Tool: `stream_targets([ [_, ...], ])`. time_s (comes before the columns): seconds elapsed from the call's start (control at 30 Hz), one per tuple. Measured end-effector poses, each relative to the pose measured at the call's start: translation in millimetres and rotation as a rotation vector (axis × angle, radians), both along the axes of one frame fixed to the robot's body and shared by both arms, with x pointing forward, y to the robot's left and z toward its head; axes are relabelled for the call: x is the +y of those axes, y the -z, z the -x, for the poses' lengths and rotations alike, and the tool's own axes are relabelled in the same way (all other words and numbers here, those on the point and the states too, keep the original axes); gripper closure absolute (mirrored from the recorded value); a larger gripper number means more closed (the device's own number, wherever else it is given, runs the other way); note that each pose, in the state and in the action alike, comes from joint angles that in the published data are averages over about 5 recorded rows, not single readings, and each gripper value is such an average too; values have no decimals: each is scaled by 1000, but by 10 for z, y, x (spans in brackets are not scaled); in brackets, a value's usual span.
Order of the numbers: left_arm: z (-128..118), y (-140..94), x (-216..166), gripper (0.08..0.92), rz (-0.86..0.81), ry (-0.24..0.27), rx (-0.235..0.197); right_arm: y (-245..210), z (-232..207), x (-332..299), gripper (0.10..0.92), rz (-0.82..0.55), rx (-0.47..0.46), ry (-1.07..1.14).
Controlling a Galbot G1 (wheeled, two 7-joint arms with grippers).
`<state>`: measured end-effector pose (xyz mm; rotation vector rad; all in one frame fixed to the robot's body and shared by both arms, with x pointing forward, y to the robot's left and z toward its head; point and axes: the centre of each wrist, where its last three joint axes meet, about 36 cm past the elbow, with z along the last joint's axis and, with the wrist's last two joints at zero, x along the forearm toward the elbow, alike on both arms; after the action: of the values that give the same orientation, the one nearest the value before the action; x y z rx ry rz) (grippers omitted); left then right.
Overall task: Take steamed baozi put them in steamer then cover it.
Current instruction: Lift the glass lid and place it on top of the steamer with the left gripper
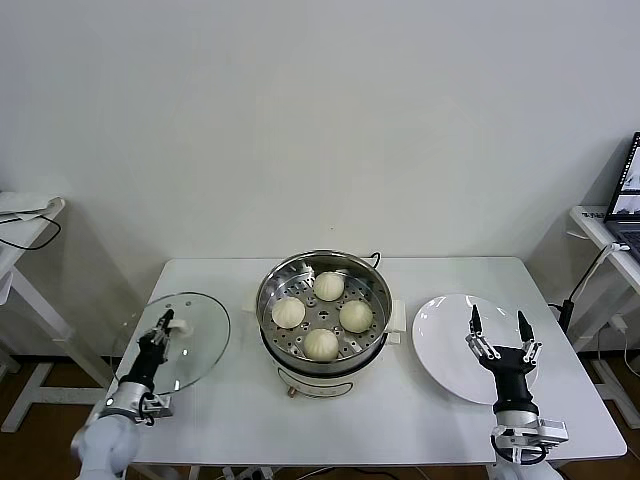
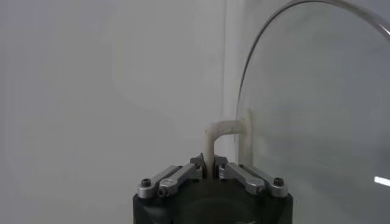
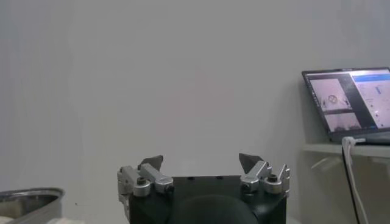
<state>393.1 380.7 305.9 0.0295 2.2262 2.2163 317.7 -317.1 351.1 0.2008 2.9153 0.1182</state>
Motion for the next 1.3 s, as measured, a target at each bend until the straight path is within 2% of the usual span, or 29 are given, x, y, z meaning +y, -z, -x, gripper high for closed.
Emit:
stream_targets([
  [0.3, 238, -702, -87, 810, -11, -43, -87, -11, -41, -44, 200, 2, -9, -1],
  [0.5, 363, -1215, -359, 810, -8, -44, -117, 8, -61, -60, 200, 2, -14, 2],
  [0.63, 405, -1446, -611, 810, 0, -33, -118, 16, -60, -75, 200, 2, -15, 7],
  [0.9, 426, -1647, -1155, 810, 8, 23, -85, 36, -35, -107, 200, 2, -12, 24],
  [1.3, 349, -1751, -1908, 810, 13, 97, -64, 73, 4, -94, 200, 6, -4, 40],
])
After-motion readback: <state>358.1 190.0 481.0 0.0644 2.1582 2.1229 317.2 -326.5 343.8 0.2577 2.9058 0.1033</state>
